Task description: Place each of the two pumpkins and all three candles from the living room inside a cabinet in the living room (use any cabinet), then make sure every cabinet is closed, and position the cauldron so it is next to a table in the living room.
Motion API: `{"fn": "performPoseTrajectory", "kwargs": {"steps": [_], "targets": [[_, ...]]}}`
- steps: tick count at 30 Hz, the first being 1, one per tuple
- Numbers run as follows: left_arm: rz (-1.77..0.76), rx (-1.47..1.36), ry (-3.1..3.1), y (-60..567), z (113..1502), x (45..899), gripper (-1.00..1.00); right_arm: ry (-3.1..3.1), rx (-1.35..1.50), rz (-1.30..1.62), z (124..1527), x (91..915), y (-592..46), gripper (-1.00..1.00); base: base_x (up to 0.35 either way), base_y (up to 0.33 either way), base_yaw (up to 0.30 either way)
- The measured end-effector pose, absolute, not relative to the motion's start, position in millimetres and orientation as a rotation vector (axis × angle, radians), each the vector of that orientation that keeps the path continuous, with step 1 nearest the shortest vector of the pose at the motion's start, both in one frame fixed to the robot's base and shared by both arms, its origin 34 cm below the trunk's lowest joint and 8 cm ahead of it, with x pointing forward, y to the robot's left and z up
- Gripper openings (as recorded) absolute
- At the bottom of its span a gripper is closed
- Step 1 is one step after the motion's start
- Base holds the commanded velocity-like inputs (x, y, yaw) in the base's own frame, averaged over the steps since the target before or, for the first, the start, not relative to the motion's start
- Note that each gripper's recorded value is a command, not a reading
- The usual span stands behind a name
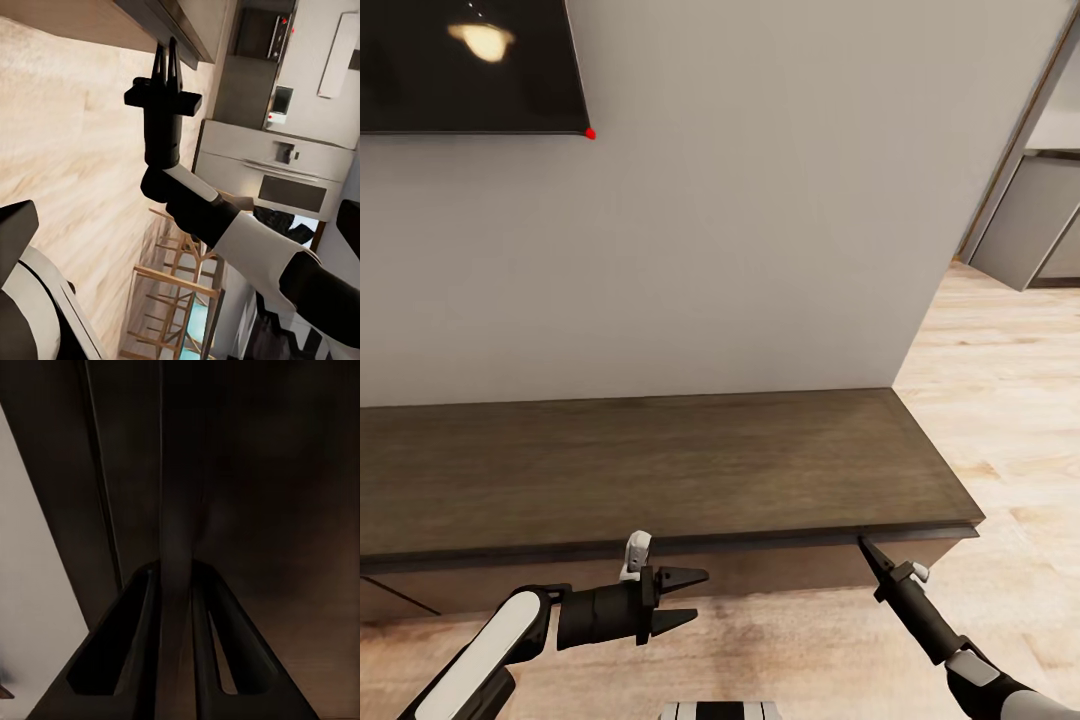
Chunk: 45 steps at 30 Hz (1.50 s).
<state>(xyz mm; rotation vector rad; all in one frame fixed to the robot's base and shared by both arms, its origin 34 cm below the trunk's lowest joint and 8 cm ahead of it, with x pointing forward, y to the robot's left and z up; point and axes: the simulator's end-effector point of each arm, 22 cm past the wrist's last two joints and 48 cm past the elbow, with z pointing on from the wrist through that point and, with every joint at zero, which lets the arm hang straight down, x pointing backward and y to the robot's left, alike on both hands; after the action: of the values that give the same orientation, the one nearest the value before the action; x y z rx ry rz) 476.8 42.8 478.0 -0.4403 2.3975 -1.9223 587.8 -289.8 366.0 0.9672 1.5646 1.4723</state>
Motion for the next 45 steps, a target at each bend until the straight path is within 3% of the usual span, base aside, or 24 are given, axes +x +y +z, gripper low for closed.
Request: {"fn": "performPoseTrajectory", "kwargs": {"steps": [15,45], "targets": [[-1.923,-0.441,2.397,42,478,477,1.00,1.558,0.972,1.467,366,589,-290,-1.00,-0.025,0.000,0.000],[-1.922,-0.441,2.399,43,477,477,1.00,1.533,0.994,1.437,365,590,-302,-1.00,-0.322,0.000,0.000]]}}
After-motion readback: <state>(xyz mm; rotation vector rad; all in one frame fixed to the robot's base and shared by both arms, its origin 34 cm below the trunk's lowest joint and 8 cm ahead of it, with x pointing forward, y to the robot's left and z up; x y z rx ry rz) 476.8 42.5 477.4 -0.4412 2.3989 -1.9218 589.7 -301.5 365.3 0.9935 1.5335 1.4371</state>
